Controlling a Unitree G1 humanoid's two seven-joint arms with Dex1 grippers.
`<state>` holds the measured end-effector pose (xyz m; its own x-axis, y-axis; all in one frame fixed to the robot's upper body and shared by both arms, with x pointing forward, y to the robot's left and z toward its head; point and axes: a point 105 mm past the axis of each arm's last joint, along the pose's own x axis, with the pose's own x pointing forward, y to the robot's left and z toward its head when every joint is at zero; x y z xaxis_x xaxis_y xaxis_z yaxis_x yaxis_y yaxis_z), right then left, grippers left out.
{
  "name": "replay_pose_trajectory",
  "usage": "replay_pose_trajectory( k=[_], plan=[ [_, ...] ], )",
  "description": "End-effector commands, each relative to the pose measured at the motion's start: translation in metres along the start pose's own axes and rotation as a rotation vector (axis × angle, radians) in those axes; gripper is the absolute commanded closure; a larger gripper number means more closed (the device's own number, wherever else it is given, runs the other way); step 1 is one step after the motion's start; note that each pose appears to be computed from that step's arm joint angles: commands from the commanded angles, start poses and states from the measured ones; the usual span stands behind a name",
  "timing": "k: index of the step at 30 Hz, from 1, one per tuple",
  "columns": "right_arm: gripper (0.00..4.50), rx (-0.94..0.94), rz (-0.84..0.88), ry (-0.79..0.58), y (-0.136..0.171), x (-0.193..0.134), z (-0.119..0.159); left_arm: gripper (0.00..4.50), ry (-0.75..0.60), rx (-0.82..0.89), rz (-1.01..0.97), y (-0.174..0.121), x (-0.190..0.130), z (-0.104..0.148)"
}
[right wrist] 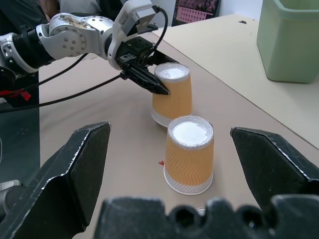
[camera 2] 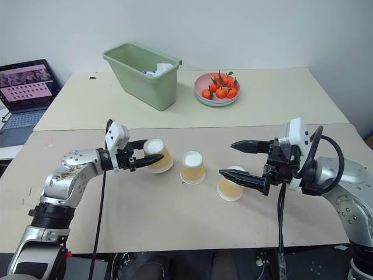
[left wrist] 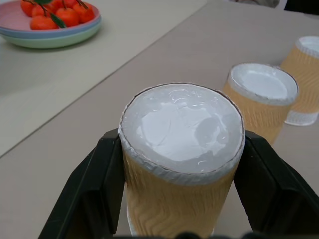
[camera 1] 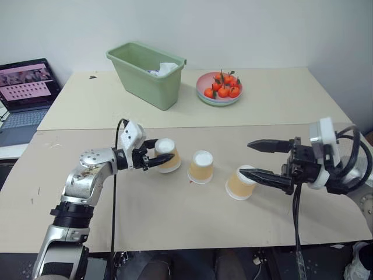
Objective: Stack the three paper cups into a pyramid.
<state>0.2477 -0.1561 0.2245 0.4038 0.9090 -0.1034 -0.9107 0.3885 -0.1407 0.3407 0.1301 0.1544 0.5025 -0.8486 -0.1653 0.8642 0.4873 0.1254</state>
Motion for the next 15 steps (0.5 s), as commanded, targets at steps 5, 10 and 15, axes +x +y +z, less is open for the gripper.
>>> replay_pose_trajectory(
  k=[5,10,15],
  plan=[
    [0.0,-0.043,-0.001,-0.019,0.004,-0.002,0.01,1.5,-0.017,0.036,-0.041,-0.011,0.016,0.003],
    [0.0,-0.042,-0.006,-0.014,0.005,-0.003,0.009,1.5,-0.018,0.028,-0.059,-0.017,0.024,-0.001],
    [0.0,-0.042,-0.015,-0.011,0.004,-0.003,0.008,1.5,0.0,0.022,-0.079,-0.019,0.026,-0.007]
  ],
)
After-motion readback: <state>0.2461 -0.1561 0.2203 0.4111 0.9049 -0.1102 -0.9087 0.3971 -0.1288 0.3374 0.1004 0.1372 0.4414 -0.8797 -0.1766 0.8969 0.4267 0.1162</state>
